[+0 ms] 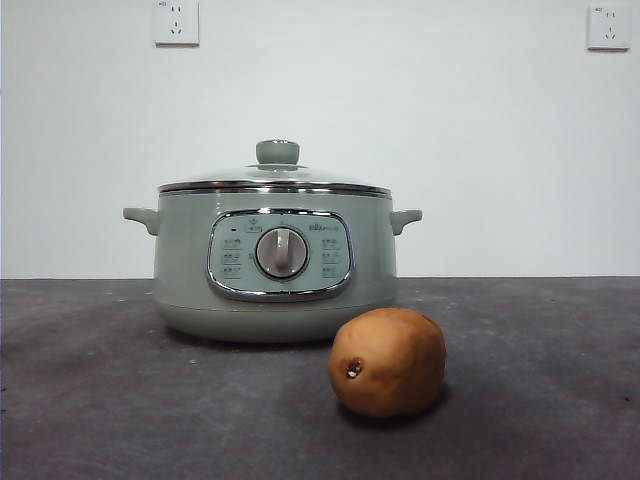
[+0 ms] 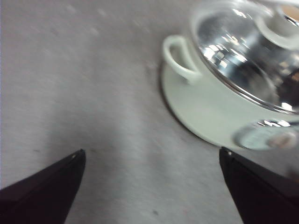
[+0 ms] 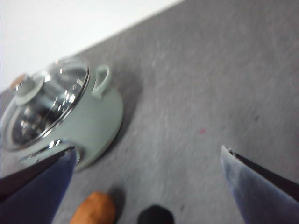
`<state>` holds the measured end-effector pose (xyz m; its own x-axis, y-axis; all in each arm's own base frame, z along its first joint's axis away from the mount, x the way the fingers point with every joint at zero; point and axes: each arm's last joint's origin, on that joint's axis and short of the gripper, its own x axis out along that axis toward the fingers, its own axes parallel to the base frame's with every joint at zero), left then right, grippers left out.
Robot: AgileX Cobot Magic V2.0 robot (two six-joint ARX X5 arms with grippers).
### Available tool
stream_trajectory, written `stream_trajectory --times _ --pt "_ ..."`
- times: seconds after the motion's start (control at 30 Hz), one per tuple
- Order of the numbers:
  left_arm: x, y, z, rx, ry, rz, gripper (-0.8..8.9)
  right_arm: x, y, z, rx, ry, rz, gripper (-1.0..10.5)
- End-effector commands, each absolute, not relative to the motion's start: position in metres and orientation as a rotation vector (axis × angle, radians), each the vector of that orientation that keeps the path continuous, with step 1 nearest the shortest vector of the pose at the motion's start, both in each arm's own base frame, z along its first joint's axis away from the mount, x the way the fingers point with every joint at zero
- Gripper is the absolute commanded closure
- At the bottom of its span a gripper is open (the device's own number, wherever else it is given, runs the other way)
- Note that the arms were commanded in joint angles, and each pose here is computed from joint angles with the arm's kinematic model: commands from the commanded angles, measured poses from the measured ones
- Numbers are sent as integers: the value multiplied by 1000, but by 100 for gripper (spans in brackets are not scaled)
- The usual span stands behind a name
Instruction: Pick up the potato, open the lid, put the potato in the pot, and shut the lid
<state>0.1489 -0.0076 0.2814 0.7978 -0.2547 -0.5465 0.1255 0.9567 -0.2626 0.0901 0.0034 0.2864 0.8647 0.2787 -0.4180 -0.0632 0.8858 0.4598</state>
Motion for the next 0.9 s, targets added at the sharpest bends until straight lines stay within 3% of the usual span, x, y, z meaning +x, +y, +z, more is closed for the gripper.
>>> stream_trajectory --times 0.03,0.33,0.47,0.67,0.9 --pt "153 -9 287 -218 645 -264 328 98 5 293 479 545 251 307" --pt "156 -12 293 -229 761 -326 299 126 7 289 662 763 327 308" --pt "155 -16 290 -204 802 -352 184 136 13 278 715 908 404 308" --pt "157 -22 283 -167 870 -396 175 150 33 267 691 1123 419 308" --pt "168 -32 274 -129 934 -449 174 167 80 265 533 1300 351 308"
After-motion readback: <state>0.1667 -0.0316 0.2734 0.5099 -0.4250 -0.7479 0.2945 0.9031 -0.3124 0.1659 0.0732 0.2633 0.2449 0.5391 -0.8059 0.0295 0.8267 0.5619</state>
